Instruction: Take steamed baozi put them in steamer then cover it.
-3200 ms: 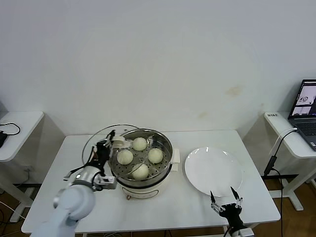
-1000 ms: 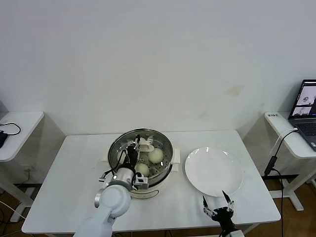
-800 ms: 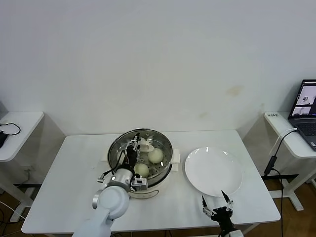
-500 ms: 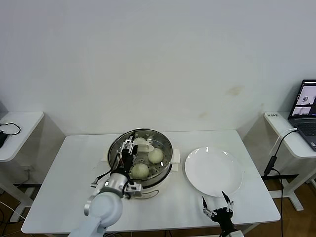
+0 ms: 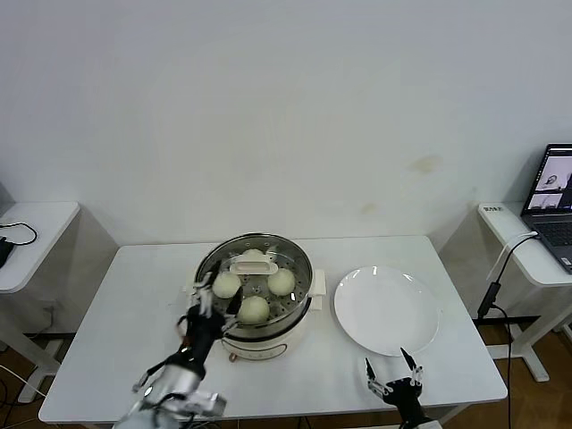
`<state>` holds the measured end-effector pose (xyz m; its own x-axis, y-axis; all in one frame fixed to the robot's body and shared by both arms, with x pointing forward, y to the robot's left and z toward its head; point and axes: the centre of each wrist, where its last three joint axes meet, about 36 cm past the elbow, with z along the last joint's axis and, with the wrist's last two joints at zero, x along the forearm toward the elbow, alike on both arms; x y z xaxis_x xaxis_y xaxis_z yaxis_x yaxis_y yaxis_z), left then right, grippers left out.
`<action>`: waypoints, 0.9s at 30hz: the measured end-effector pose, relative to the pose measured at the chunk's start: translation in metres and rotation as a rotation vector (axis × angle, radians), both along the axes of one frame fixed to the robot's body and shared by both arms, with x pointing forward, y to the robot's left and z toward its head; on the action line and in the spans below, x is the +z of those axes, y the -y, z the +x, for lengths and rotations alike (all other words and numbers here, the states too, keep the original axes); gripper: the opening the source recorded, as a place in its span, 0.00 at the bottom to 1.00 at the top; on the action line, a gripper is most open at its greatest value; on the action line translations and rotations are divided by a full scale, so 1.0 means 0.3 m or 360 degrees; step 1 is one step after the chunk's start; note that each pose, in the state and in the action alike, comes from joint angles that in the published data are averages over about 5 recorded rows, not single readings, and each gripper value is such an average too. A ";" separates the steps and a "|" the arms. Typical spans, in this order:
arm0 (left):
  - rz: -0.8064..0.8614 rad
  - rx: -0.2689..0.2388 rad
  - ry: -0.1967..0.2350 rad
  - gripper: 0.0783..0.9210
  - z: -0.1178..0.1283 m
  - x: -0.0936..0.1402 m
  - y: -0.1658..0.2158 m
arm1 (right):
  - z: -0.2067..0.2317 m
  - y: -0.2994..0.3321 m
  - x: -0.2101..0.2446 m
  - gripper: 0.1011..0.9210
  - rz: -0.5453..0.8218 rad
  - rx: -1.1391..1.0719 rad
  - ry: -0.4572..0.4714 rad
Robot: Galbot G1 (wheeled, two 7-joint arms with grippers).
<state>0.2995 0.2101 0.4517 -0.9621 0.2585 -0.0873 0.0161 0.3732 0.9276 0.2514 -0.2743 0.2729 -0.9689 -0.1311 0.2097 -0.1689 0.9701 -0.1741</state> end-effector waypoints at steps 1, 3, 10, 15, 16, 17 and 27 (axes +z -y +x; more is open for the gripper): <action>-0.0082 0.0008 -0.0013 0.88 -0.016 -0.008 -0.020 | -0.002 -0.002 0.003 0.88 0.0003 0.0003 0.0002; -0.0261 0.0037 -0.0052 0.88 -0.048 -0.028 -0.062 | -0.007 -0.006 0.010 0.88 0.0007 0.0010 0.0004; -0.0934 0.0190 -0.0217 0.88 -0.177 -0.117 -0.168 | -0.035 -0.009 0.046 0.88 0.0028 0.0028 0.0001; -0.1338 0.0315 -0.0276 0.88 -0.254 -0.179 -0.213 | -0.063 -0.010 0.078 0.88 0.0029 0.0054 -0.0013; -0.1404 0.0341 -0.0282 0.88 -0.265 -0.190 -0.223 | -0.067 -0.011 0.085 0.88 0.0027 0.0060 -0.0016; -0.1463 0.0368 -0.0288 0.88 -0.275 -0.200 -0.232 | -0.070 -0.012 0.091 0.88 0.0024 0.0065 -0.0017; -0.1750 0.0565 -0.0308 0.88 -0.355 -0.255 -0.291 | -0.078 -0.043 0.139 0.88 0.0024 0.0086 -0.0020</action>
